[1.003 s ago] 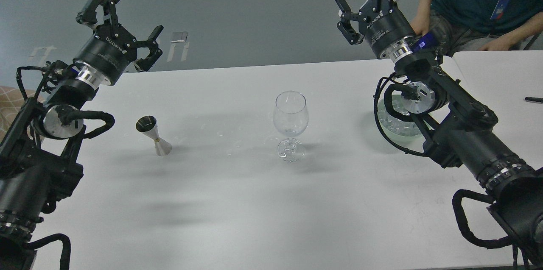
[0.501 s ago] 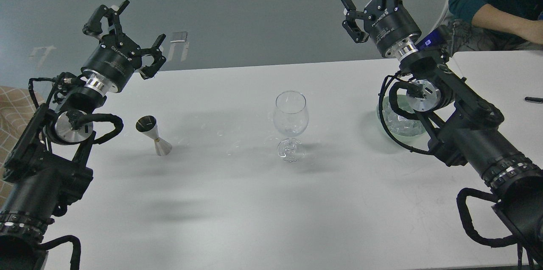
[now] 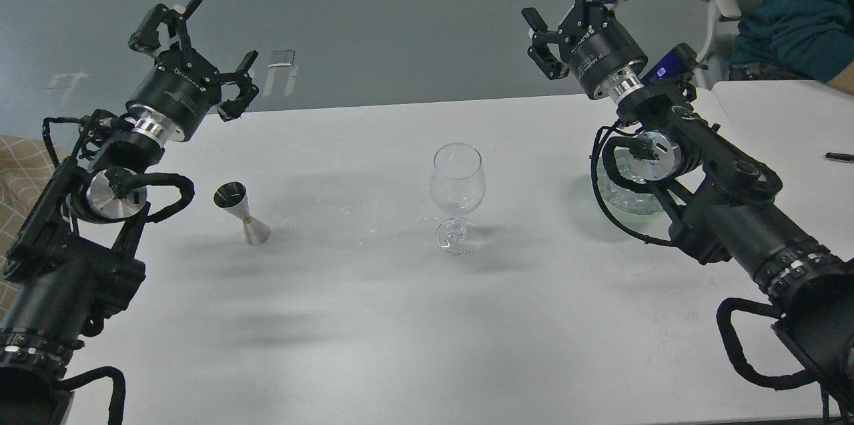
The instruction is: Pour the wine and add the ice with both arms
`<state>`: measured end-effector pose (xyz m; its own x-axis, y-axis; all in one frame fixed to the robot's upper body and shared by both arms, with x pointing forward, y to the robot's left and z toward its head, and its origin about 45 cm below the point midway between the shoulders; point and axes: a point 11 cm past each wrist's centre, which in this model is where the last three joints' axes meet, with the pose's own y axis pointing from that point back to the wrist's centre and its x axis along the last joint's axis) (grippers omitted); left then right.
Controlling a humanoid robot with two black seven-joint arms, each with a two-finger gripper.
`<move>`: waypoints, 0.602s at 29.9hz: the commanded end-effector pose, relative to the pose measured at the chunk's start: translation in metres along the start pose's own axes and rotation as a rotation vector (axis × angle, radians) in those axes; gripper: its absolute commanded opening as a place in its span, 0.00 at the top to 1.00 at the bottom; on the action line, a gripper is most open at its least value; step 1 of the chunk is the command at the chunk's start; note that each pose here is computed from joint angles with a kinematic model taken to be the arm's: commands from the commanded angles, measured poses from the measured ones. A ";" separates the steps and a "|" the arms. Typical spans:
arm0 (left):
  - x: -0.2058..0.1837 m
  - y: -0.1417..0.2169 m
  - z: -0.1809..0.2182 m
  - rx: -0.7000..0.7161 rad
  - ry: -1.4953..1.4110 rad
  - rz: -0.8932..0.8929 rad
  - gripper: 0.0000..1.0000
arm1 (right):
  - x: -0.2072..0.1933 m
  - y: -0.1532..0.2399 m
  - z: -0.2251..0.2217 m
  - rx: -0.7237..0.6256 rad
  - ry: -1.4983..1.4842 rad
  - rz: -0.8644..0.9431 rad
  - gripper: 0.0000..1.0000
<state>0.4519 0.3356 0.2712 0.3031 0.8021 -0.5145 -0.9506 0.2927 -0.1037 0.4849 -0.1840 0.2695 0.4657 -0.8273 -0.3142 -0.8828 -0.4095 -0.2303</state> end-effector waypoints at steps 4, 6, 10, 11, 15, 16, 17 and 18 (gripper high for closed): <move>-0.005 -0.004 0.000 -0.007 0.008 -0.008 0.02 | -0.007 -0.003 0.000 0.010 -0.010 -0.012 0.00; -0.006 -0.004 -0.003 -0.002 0.013 -0.010 0.02 | -0.010 -0.004 0.001 0.010 -0.013 -0.016 0.00; -0.002 0.000 -0.007 0.011 0.011 -0.001 0.02 | -0.012 -0.004 0.002 0.008 -0.015 -0.019 0.00; -0.002 0.000 -0.007 0.011 0.011 -0.001 0.02 | -0.011 -0.004 0.002 0.008 -0.015 -0.017 0.00; -0.010 -0.002 -0.003 0.006 0.012 -0.026 0.02 | -0.012 -0.004 0.003 0.006 -0.013 -0.018 0.00; -0.015 -0.003 0.000 0.004 0.010 -0.044 0.02 | -0.013 -0.004 0.004 0.005 -0.017 -0.019 0.00; -0.019 -0.003 0.001 0.003 0.007 -0.054 0.02 | -0.013 -0.004 0.004 0.004 -0.015 -0.019 0.00; -0.022 -0.001 0.003 0.015 -0.005 -0.065 0.02 | -0.013 -0.004 0.004 0.005 -0.016 -0.019 0.00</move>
<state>0.4498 0.3233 0.2768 0.3380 0.7855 -0.5183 -0.9381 0.3256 -0.1182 0.4832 -0.1702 0.2717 0.4838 -0.8134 -0.3230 -0.8731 -0.4231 -0.2424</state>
